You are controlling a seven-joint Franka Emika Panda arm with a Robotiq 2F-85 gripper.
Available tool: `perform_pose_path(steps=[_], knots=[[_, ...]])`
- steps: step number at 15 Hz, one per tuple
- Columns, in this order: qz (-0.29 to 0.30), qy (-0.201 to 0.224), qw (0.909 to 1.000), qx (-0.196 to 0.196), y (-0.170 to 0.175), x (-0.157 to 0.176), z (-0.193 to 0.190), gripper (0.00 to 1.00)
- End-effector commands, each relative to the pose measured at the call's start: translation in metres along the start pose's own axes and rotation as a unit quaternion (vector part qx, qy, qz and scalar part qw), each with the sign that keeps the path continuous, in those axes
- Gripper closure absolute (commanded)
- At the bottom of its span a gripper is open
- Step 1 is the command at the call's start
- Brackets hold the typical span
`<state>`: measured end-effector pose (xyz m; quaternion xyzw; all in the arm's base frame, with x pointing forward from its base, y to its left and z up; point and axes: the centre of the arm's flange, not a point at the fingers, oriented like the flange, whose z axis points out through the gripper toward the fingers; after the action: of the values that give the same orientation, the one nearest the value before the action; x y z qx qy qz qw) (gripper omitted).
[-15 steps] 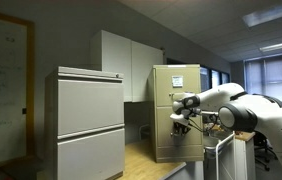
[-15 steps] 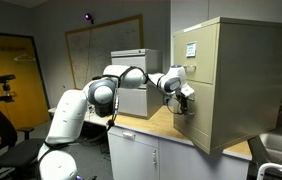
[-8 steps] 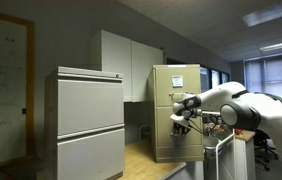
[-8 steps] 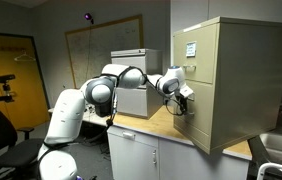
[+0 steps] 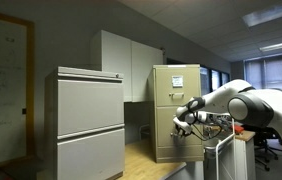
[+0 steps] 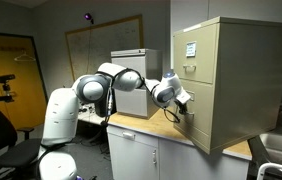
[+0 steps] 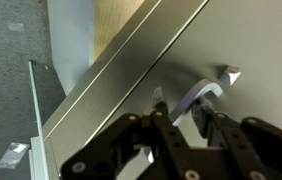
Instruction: Open the bottom drawer of the cabinet to the right.
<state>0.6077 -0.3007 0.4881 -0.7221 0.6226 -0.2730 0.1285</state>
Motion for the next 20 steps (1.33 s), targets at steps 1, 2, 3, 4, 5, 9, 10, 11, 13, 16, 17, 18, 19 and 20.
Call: perform_pose_path(steps=[1,2,3,4,5,9,10,11,13,16,17,18,19,20], knots=[[-0.034,-0.063,0.9974,0.014,0.052,-0.058,0.013,0.92],[-0.032,-0.060,0.9972,0.030,0.058,-0.060,0.014,0.92],[-0.031,-0.056,0.9969,0.045,0.063,-0.063,0.013,0.92],[-0.031,-0.051,0.9965,0.059,0.068,-0.066,0.013,0.92],[-0.030,-0.046,0.9959,0.072,0.072,-0.069,0.012,0.92],[-0.030,-0.032,0.9935,0.105,0.087,-0.083,0.007,0.92],[-0.031,-0.030,0.9932,0.108,0.090,-0.086,0.005,0.92],[-0.032,-0.030,0.9927,0.112,0.092,-0.090,0.003,0.92],[-0.032,-0.032,0.9921,0.117,0.099,-0.098,-0.002,0.92],[-0.028,-0.040,0.9911,0.124,0.115,-0.108,-0.012,0.92],[-0.025,-0.043,0.9908,0.126,0.121,-0.110,-0.015,0.92],[-0.023,-0.046,0.9903,0.129,0.126,-0.113,-0.018,0.92],[-0.019,-0.051,0.9898,0.131,0.133,-0.117,-0.021,0.92],[-0.015,-0.055,0.9892,0.135,0.139,-0.120,-0.025,0.92]])
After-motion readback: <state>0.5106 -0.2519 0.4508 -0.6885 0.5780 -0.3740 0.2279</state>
